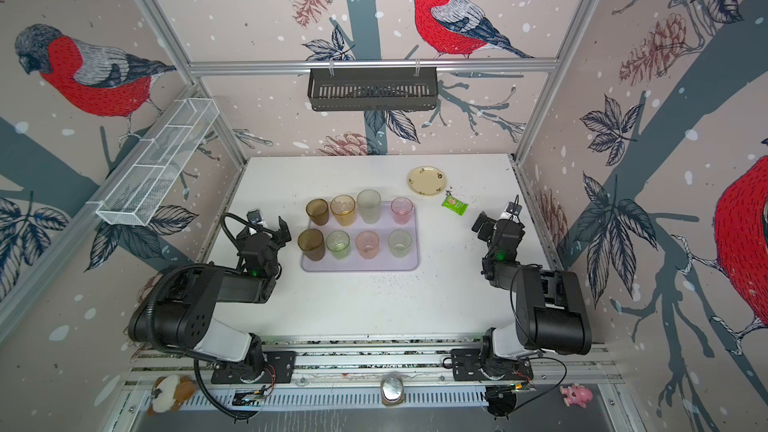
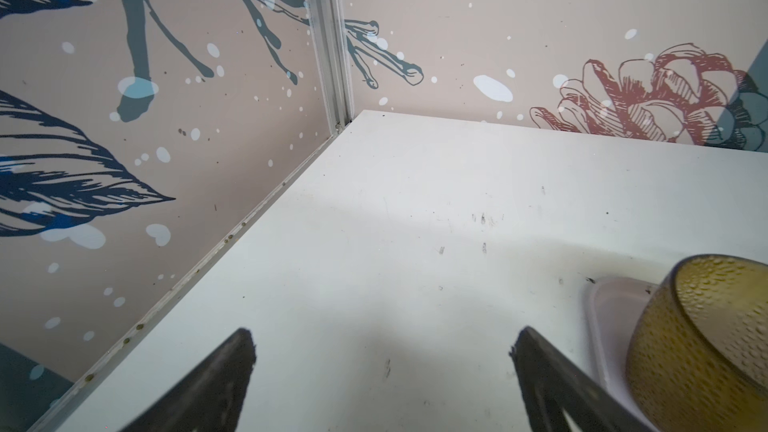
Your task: Place the glasses into the tray
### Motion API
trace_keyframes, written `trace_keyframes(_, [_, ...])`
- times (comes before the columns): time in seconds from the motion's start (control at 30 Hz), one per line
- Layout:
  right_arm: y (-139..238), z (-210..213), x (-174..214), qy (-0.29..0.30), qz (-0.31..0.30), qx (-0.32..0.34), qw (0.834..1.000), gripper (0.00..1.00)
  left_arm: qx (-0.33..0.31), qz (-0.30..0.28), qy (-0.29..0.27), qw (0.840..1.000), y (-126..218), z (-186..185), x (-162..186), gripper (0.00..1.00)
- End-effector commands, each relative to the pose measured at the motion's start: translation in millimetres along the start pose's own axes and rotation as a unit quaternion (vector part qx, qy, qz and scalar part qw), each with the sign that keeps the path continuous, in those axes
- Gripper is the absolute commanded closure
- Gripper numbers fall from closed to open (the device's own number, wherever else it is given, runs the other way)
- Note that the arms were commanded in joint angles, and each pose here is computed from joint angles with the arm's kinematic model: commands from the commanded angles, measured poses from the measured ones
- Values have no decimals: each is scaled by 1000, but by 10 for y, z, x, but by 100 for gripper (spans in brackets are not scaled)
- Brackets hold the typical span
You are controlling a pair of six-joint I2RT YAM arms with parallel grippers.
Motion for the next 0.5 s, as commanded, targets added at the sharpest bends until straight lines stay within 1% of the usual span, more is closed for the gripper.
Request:
trace_keyframes(0.0, [-61,168,-32,43,-5,-29,999,0,9,-39,17,999,20,12,-112,3])
trace_keyframes(0.1, [-96,129,-50,43,-13,-9,999,0,10,-41,18,999,32,11,-112,3])
trace_keyframes(0.37, [-97,244,8,75,-18,-12,997,0,8,-47,17,999,37,16,-114,3])
trace_keyframes(0.47, [-63,243,-3,74,-26,-9,997,0,7,-46,16,999,34,21,-117,3])
Point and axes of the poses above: each gripper's point midway between its finger pads, its own y axis back along the fingers, its own z axis along the line the jaws close on, x = y × z, the point moved 2 cm from there along y, back along the fingers, and after that the axes turned 13 degrees about -y, right-handed, at the moved point
